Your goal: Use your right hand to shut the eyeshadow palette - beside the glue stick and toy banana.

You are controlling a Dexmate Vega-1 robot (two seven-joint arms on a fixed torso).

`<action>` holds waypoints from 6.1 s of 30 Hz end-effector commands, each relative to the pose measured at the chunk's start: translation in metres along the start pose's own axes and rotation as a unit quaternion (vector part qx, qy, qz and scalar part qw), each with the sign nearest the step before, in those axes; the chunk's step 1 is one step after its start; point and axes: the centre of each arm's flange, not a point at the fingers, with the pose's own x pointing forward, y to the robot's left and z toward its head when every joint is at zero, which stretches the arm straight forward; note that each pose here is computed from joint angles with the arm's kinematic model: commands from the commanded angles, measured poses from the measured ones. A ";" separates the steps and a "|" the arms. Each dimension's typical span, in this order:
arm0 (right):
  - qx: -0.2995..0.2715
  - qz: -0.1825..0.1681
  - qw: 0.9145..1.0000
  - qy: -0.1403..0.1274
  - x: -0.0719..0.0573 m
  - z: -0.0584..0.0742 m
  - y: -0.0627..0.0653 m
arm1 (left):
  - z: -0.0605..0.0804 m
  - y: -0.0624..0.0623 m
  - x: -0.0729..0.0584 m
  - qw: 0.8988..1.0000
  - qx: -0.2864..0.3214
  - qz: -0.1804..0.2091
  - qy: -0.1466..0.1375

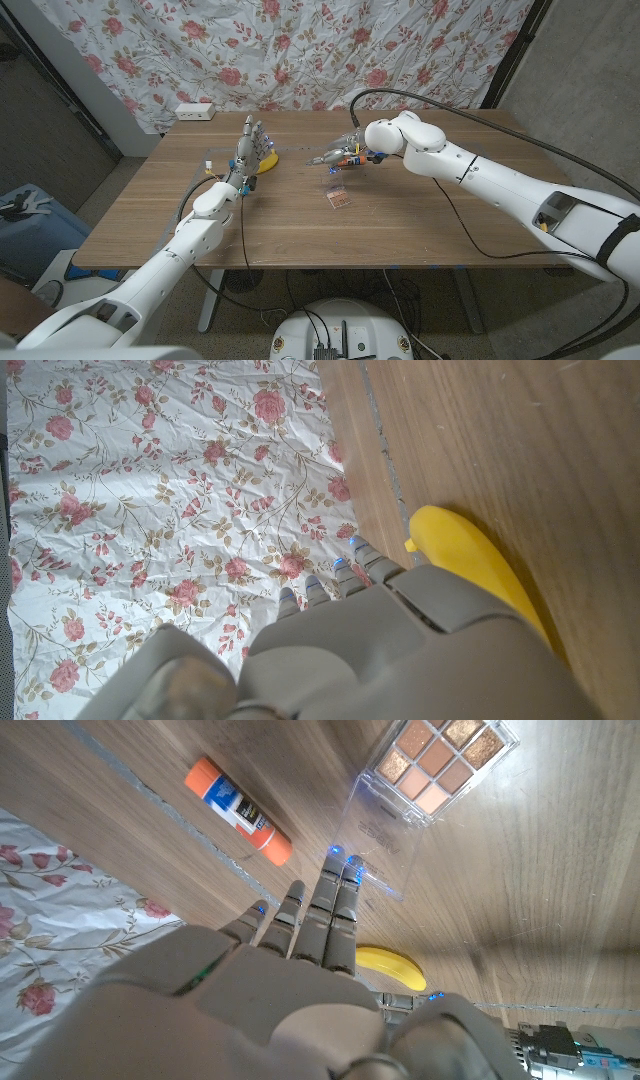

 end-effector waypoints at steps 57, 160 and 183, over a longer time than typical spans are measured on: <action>0.007 -0.039 0.999 -0.005 -0.030 -0.002 0.030 | 0.000 0.000 0.000 1.000 0.000 -0.001 0.000; 0.079 -0.200 0.977 0.003 -0.074 0.017 0.106 | 0.000 0.000 -0.001 1.000 0.000 -0.001 0.000; 0.089 -0.301 0.950 -0.002 -0.089 0.025 0.149 | 0.000 0.001 -0.001 1.000 0.000 -0.001 0.000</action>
